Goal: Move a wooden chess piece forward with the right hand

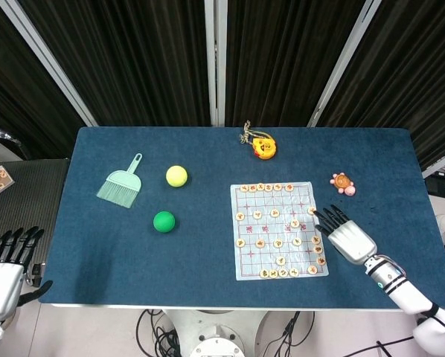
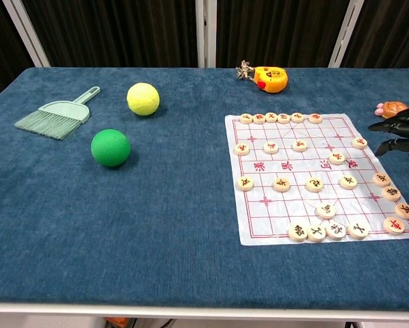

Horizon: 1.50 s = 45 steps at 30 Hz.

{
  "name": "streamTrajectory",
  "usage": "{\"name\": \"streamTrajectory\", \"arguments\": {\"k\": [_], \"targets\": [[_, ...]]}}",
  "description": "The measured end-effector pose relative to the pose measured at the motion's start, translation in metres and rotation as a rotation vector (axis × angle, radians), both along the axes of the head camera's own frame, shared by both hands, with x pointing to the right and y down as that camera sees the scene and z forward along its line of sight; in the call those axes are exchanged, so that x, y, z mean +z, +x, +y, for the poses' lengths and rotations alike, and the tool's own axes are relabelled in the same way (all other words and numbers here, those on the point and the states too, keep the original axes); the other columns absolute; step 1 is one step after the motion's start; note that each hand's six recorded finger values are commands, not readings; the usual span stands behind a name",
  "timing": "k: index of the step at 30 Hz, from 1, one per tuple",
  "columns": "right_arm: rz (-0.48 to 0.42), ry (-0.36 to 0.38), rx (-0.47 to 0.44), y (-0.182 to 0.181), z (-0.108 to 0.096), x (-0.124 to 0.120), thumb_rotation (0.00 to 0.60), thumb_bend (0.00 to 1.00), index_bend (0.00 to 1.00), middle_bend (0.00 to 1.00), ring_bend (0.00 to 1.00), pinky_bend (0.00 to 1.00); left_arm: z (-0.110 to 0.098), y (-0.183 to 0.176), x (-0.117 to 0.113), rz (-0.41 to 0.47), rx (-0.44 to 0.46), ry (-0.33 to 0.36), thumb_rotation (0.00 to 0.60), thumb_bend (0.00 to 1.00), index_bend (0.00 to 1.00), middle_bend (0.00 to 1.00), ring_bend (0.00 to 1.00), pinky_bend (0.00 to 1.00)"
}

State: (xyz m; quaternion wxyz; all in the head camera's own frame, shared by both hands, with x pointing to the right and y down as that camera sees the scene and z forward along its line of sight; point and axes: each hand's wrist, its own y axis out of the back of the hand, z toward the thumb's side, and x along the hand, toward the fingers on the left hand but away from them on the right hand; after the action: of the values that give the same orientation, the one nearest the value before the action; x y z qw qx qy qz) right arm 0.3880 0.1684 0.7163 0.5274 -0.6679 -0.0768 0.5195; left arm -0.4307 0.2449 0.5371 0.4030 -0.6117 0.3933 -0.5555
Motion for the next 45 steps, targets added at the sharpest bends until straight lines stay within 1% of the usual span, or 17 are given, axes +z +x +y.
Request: {"name": "streamTrajectory", "arguments": {"k": [3, 7, 18, 27, 32, 40, 45], "targets": [[-0.011, -0.008, -0.005, -0.004, 0.000, 0.004, 0.600, 0.31, 0.27, 0.00, 0.00, 0.00, -0.001, 0.000, 0.000, -0.002, 0.001, -0.002, 0.600, 0.13, 0.07, 0.06, 0.00, 0.00], [-0.022, -0.017, -0.016, -0.010, 0.002, 0.010, 0.600, 0.31, 0.28, 0.00, 0.00, 0.00, 0.000, -0.001, 0.000, -0.005, -0.003, -0.004, 0.600, 0.13, 0.07, 0.06, 0.00, 0.00], [-0.070, -0.023, -0.007, -0.015, 0.004, 0.015, 0.600, 0.33, 0.34, 0.00, 0.00, 0.00, 0.000, -0.003, 0.002, -0.004, -0.009, -0.010, 0.600, 0.13, 0.07, 0.06, 0.00, 0.00], [-0.074, -0.018, -0.012, -0.017, 0.004, 0.018, 0.600, 0.33, 0.36, 0.00, 0.00, 0.00, 0.000, -0.004, 0.002, -0.005, -0.011, -0.011, 0.600, 0.13, 0.07, 0.06, 0.00, 0.00], [-0.077, -0.010, -0.011, -0.016, 0.003, 0.017, 0.600, 0.33, 0.42, 0.01, 0.00, 0.00, 0.001, -0.004, 0.003, -0.006, -0.011, -0.014, 0.600, 0.13, 0.07, 0.06, 0.00, 0.00], [-0.074, -0.005, -0.012, -0.016, 0.004, 0.019, 0.600, 0.33, 0.44, 0.01, 0.00, 0.00, 0.000, -0.004, 0.004, -0.010, -0.011, -0.018, 0.600, 0.13, 0.07, 0.06, 0.00, 0.00], [-0.076, 0.003, -0.012, -0.016, 0.003, 0.019, 0.600, 0.33, 0.49, 0.01, 0.00, 0.00, 0.000, -0.004, 0.004, -0.009, -0.013, -0.018, 0.600, 0.13, 0.07, 0.06, 0.00, 0.00]]}}
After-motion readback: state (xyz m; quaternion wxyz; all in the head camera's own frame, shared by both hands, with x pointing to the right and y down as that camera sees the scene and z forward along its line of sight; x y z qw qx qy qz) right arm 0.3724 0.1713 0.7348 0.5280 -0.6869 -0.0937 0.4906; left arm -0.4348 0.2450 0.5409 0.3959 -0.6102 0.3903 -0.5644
